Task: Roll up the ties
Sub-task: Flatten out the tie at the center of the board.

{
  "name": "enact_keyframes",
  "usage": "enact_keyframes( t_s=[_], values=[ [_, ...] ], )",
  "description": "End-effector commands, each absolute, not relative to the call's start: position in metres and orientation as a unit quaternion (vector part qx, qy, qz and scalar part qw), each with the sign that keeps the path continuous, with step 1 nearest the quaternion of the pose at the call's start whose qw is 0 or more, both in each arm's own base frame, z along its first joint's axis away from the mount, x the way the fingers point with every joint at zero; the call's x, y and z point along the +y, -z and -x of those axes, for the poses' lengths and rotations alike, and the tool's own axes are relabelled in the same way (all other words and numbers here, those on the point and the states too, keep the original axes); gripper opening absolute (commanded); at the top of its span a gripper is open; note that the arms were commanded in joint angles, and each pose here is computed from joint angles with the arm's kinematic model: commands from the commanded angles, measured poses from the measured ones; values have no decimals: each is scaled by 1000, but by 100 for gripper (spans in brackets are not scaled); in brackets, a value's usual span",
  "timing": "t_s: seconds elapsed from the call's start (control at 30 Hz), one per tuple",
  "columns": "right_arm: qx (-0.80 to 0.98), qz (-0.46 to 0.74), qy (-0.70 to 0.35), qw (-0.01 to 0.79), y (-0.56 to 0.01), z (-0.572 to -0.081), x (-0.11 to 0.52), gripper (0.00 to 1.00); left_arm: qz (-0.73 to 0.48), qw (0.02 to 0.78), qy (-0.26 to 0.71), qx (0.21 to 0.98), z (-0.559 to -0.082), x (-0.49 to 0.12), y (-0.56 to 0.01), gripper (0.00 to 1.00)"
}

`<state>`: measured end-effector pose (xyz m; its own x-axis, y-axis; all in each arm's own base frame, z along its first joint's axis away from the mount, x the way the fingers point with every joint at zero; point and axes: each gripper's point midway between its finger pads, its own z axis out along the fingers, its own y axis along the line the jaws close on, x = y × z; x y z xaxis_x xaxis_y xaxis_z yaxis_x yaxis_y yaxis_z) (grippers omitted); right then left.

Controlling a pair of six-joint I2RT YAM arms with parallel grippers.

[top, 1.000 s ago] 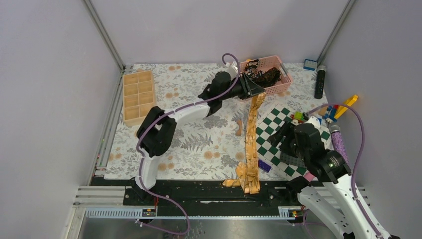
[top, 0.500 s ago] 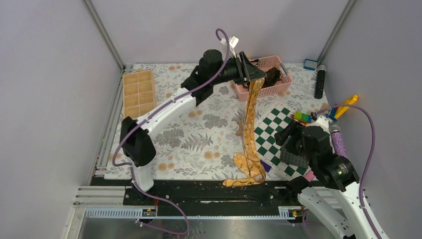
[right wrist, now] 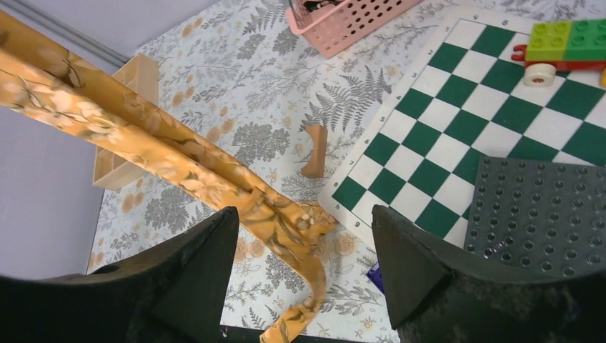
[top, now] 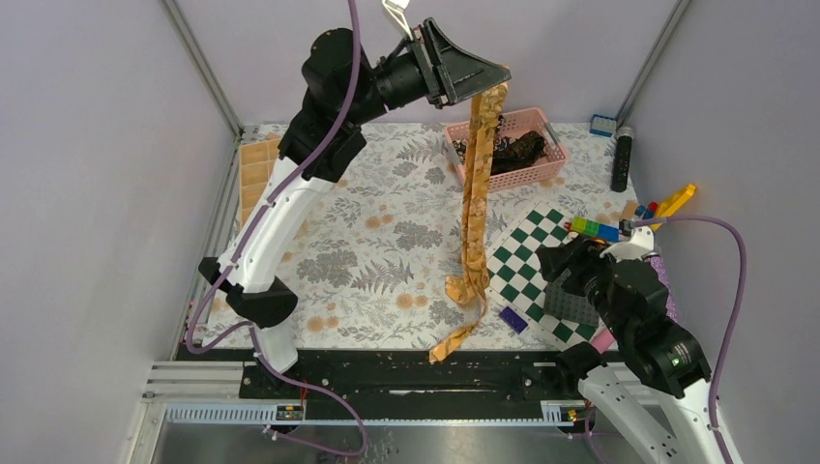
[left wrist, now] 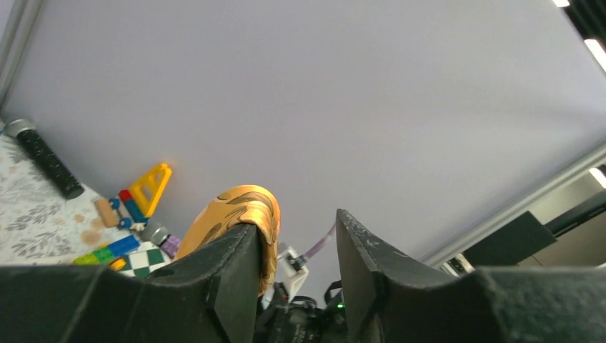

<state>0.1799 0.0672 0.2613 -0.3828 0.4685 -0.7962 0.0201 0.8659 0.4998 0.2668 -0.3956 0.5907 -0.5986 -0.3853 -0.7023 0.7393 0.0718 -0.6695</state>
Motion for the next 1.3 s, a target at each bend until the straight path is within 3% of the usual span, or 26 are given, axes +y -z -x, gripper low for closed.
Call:
enact_keyframes(
  t_s=[0.0, 0.2, 0.4, 0.6, 0.73, 1.0, 1.27],
  values=[
    [792, -112, -230, 554, -272, -191, 81, 76, -153, 418, 695, 565, -245, -379, -623, 40],
    [766, -7, -322, 556, -291, -198, 132, 76, -148, 422, 710, 544, -230, -356, -648, 39],
    [680, 98, -421, 592, -358, -202, 179, 77, -158, 391, 710, 564, -223, -351, -639, 38],
    [601, 204, -423, 647, -437, -199, 195, 66, -166, 369, 710, 576, -214, -348, -629, 38],
    [535, 247, -404, 699, -496, -192, 194, 65, -169, 358, 709, 583, -211, -348, -624, 38],
    [532, 357, -401, 655, -540, -180, 214, 71, -181, 353, 717, 574, -200, -342, -633, 38],
    [519, 418, -428, 611, -548, -181, 235, 71, -192, 332, 727, 570, -190, -340, -633, 38]
  ],
)
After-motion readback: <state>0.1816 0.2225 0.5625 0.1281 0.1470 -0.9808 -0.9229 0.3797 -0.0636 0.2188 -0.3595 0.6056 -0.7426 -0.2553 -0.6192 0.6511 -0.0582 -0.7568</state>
